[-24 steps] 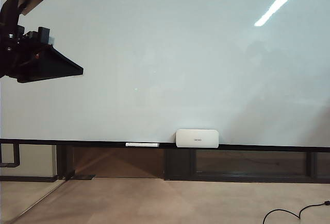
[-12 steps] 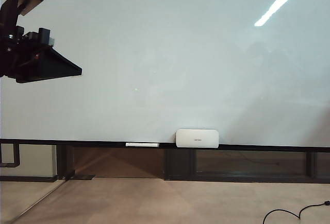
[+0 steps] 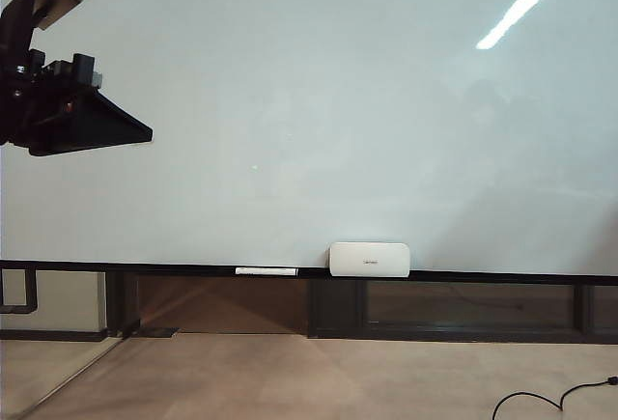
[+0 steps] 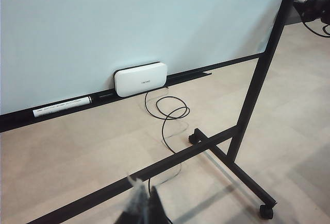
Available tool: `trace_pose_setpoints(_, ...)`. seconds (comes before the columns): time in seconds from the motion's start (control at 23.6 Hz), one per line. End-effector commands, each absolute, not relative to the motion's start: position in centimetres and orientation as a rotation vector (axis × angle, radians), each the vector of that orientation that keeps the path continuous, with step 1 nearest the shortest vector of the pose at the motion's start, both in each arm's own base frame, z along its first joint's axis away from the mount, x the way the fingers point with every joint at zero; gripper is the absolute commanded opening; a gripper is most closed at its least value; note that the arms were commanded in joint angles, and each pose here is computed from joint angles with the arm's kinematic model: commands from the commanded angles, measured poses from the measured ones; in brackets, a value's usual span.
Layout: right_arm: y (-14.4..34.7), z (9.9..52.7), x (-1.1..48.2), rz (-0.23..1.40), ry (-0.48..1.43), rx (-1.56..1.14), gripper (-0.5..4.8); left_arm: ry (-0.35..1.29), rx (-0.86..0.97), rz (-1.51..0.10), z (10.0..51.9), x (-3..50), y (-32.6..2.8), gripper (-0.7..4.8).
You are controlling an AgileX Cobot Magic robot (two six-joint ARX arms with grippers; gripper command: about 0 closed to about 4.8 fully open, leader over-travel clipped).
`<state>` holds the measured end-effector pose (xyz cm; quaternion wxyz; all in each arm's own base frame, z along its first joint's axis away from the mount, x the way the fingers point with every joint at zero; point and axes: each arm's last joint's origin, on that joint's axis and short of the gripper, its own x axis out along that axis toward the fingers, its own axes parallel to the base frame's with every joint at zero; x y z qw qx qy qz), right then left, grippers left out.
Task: Reach to the right to find the marker pen, pick it up, and write the number 12 on the whiteboard.
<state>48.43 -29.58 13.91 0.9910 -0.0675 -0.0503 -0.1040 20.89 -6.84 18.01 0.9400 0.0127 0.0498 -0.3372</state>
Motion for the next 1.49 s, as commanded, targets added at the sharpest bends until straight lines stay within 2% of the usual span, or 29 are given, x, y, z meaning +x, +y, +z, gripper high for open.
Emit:
trace_pose_setpoints(0.04, -29.6, 14.71, 48.41, -0.207, -0.136, -0.155, 3.04, 0.086, 0.036, -0.686, 18.22, 20.96, -6.85, -0.05)
trace_pose_setpoints(0.51, -29.57, 14.38, 48.42, -0.203, -0.151, -0.162, 2.99, 0.086, 0.036, -0.677, 18.22, 20.98, -6.82, -0.05)
trace_pose_setpoints(0.59, -29.57, 14.38, 48.42, -0.203, -0.151, -0.158, 2.7, 0.087, 0.036, -0.671, 18.22, 20.98, -6.81, -0.05)
trace_pose_setpoints(1.32, -29.49, 14.88, 48.36, -0.205, -0.198, -0.182, 2.73, 0.084, 0.043, -0.667, 18.22, 20.99, -6.8, -0.05)
trace_pose_setpoints(1.4, -29.49, 14.87, 48.36, -0.205, -0.198, -0.181, 2.55, 0.084, 0.043, -0.667, 18.22, 20.99, -6.8, -0.05)
trace_pose_setpoints(1.49, -29.49, 14.87, 48.36, -0.205, -0.198, -0.182, 2.08, 0.084, 0.043, -0.667, 18.22, 20.99, -6.8, -0.05)
